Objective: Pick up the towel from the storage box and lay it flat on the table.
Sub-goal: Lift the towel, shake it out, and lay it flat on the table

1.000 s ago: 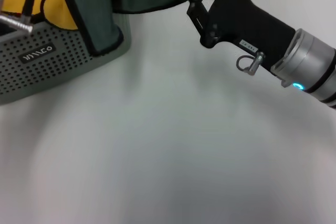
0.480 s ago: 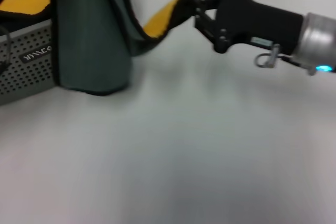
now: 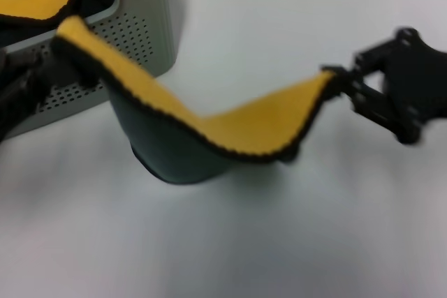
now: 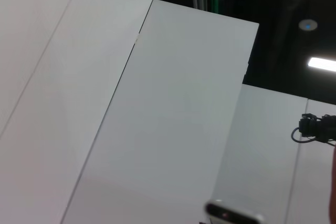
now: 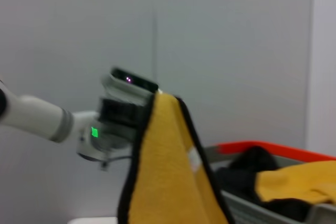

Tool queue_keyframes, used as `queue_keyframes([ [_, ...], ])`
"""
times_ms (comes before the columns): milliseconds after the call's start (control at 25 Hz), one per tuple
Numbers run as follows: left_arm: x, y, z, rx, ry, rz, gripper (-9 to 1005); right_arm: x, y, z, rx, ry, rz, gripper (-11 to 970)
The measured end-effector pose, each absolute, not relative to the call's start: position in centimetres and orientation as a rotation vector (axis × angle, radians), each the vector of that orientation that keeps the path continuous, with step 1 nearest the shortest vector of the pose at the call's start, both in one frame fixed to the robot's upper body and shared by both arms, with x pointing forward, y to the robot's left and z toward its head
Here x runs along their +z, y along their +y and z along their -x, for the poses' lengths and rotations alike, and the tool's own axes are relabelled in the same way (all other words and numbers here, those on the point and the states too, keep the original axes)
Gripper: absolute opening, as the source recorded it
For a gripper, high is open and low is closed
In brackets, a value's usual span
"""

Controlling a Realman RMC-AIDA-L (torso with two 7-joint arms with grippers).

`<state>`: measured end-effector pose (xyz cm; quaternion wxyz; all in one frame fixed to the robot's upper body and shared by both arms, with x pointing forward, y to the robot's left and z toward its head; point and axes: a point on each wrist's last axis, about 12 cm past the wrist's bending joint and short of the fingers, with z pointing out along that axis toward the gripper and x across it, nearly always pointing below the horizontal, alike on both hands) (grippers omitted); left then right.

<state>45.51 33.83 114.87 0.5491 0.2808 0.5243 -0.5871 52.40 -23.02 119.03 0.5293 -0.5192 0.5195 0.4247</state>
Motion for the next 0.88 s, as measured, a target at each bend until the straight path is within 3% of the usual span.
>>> queue_keyframes([
  [280, 113.5, 35.0, -40.3, -1.333, 1.328, -0.651, 13, 119.1, -27.1, -47.6, 1.214, 1.125, 1.275, 24],
  [480, 112.3, 34.2, -38.5, -1.364, 1.381, -0.587, 14, 117.1, -27.8, -47.3, 1.303, 1.181, 1.166, 27],
  [600, 110.9, 33.5, -39.2, -1.355, 1.400, -0.583, 14, 115.5, -28.0, -48.4, 1.288, 1.281, 1.057, 29],
  [880, 105.6, 29.4, -46.3, -1.353, 1.653, -0.503, 14, 111.3, -26.1, -52.6, 1.184, 1.571, 0.925, 34],
])
